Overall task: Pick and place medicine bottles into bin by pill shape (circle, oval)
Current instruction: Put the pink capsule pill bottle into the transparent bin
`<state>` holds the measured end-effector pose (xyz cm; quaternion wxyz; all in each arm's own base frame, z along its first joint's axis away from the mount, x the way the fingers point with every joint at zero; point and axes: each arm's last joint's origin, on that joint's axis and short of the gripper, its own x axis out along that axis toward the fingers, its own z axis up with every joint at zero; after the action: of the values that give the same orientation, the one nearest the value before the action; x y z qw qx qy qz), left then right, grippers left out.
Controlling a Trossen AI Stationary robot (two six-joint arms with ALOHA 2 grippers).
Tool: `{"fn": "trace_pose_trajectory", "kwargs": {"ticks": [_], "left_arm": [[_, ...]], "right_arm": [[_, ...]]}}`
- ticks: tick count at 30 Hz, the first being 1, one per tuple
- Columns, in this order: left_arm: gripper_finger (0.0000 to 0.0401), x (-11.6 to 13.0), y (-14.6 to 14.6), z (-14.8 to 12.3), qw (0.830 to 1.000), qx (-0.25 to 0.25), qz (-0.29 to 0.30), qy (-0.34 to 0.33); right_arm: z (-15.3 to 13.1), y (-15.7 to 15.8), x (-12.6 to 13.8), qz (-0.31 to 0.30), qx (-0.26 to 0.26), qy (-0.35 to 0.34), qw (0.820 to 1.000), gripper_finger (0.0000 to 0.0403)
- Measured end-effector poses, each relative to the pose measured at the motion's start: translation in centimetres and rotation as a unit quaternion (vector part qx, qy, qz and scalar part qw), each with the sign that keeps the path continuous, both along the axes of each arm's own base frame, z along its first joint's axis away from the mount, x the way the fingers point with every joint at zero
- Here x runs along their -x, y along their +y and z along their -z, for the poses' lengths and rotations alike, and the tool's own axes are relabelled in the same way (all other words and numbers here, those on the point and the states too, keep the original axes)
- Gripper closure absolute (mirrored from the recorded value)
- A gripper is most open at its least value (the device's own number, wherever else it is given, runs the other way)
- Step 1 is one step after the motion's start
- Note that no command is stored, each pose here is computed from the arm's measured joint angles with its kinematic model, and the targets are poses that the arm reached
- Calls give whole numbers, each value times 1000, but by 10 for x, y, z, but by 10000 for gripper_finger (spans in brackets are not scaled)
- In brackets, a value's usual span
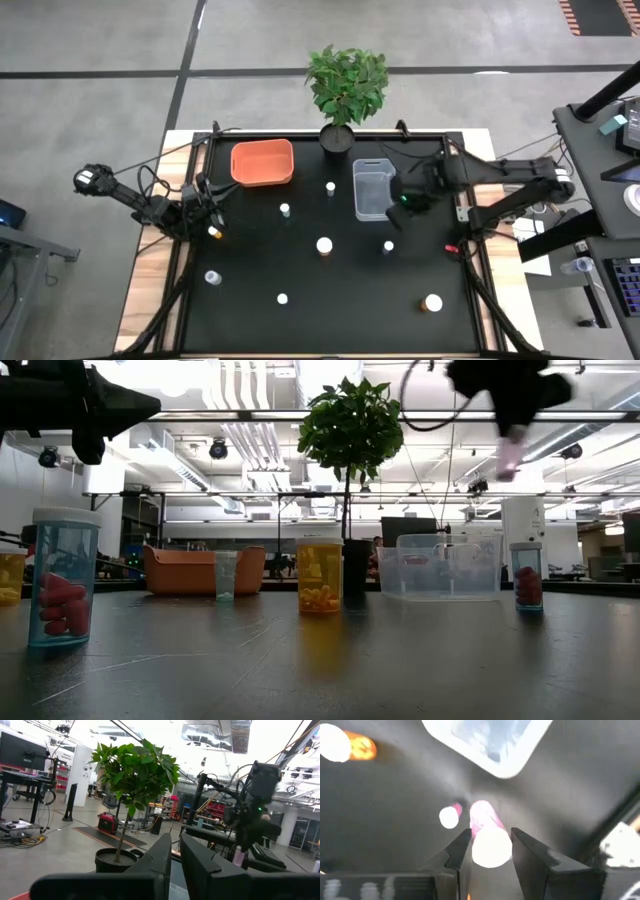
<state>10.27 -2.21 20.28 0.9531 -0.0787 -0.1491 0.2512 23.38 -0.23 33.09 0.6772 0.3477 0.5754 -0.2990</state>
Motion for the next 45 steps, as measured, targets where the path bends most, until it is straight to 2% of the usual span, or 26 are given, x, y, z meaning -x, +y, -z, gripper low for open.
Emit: {"fn": "trace_pose_trajectory", "kwargs": {"ticks": [5, 11, 21, 31, 45], "left_arm": [[376, 0, 0, 0, 1000, 0, 0, 0], [376, 0, 0, 0, 1000, 0, 0, 0], [376, 0, 0, 0, 1000, 0, 0, 0], [376, 0, 0, 0, 1000, -1, 0, 1], [376, 0, 0, 0, 1000, -1, 0, 1]], "right_arm": [[-4, -31, -31, -59, 18, 3, 998, 290], [7, -75, -60, -115, 33, 27, 992, 290], [46, -126, -79, -190, 59, 110, 974, 289], [73, -137, -89, -231, 70, 116, 963, 288], [114, -141, -83, -261, 70, 121, 955, 287]]}}
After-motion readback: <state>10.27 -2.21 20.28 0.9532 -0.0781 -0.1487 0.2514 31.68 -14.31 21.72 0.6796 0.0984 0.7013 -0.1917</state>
